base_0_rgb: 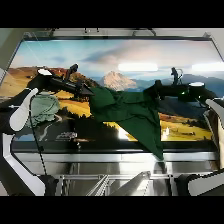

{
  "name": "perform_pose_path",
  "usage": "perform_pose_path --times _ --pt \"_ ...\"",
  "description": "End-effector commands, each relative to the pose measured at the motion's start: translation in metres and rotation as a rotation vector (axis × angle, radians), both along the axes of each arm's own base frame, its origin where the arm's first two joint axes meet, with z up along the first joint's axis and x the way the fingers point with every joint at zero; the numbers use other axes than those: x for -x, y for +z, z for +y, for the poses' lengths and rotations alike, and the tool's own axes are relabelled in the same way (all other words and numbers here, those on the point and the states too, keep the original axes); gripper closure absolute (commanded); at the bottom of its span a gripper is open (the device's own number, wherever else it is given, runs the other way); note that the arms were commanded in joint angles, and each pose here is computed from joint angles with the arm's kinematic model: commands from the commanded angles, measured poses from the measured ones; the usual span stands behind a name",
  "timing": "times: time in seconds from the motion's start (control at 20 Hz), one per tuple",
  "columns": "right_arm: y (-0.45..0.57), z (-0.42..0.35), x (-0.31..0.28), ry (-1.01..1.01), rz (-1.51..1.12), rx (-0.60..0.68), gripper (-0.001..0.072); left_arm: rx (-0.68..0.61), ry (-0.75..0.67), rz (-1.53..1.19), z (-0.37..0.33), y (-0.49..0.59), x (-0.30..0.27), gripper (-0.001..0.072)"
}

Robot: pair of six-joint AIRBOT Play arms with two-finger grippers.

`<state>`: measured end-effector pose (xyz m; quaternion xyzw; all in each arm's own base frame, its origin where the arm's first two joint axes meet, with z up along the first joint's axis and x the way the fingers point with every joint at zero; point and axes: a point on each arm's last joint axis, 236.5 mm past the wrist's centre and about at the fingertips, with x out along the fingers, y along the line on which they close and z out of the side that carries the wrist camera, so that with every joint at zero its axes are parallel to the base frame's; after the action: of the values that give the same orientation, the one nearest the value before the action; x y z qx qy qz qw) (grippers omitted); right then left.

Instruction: Fold the shirts.

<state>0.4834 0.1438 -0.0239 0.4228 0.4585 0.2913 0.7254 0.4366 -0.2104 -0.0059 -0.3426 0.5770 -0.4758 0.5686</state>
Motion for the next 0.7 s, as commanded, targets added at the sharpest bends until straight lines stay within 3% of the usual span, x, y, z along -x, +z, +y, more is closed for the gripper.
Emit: perform_pose_path --times 0.0,0.1,0.25,0.5,0.65 --pt "0.137 -0.001 -0.002 0.093 -0.289 -0.156 0.0693 0.433 0.086 -0.124 0.018 0.140 -0.014 0.0690" --pt "0.242 -0.023 0.012 0.068 -0.520 -0.113 0.0693 0.681 0.166 -0.281 0.055 0.249 -0.010 0.0692" --pt "0.381 -0.044 0.070 -0.016 -0.868 0.017 0.0694 0.867 0.245 -0.526 0.104 0.375 0.032 0.0691" --pt "0.505 -0.030 0.210 -0.123 -1.311 0.276 0.0694 0.834 0.128 -0.739 0.103 0.462 0.146 0.0688" --pt "0.531 -0.032 0.257 -0.270 -1.433 0.499 0.0694 0.809 0.053 -0.834 0.086 0.482 0.197 0.0688"
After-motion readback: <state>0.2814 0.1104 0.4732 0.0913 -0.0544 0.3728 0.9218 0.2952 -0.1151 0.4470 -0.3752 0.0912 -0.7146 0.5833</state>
